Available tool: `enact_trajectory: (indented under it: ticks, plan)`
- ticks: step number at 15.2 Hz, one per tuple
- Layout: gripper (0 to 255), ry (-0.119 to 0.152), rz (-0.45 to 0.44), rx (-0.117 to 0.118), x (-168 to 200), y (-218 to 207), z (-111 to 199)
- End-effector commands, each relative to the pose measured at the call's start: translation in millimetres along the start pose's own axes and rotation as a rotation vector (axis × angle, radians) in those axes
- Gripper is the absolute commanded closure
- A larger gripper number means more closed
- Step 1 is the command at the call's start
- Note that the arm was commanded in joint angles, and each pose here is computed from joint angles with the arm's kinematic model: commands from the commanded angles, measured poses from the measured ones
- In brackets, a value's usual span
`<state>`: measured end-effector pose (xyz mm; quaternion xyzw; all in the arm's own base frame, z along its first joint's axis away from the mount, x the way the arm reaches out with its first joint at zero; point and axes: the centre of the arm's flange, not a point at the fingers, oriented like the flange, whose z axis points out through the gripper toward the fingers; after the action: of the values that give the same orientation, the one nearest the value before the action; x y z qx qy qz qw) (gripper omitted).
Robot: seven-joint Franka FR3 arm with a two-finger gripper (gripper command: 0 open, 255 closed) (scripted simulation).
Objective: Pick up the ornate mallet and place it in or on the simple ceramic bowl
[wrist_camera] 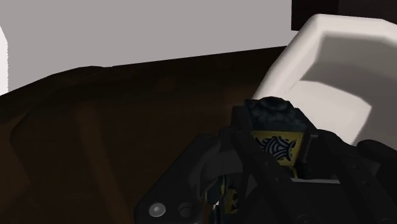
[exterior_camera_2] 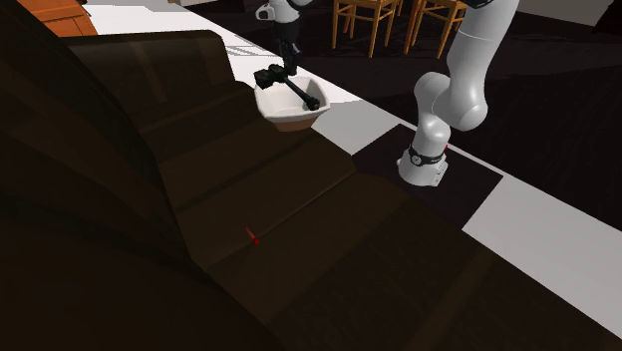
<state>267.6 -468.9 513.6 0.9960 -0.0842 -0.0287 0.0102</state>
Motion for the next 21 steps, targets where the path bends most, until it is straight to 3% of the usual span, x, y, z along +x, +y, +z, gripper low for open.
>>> enact_trajectory:
  ticks: [1,6,7,12,16,21]
  plan:
    - [255,0.0,-0.001,0.0,0,0,4]
    - [255,0.0,-0.001,0.0,0,0,4]
    - [0,0.0,-0.001,0.0,0,0,4]
    - [0,0.0,-0.001,0.0,0,0,4]
    - [0,0.0,-0.001,0.0,0,0,-46]
    - [0,0.0,-0.001,0.0,0,0,-46]
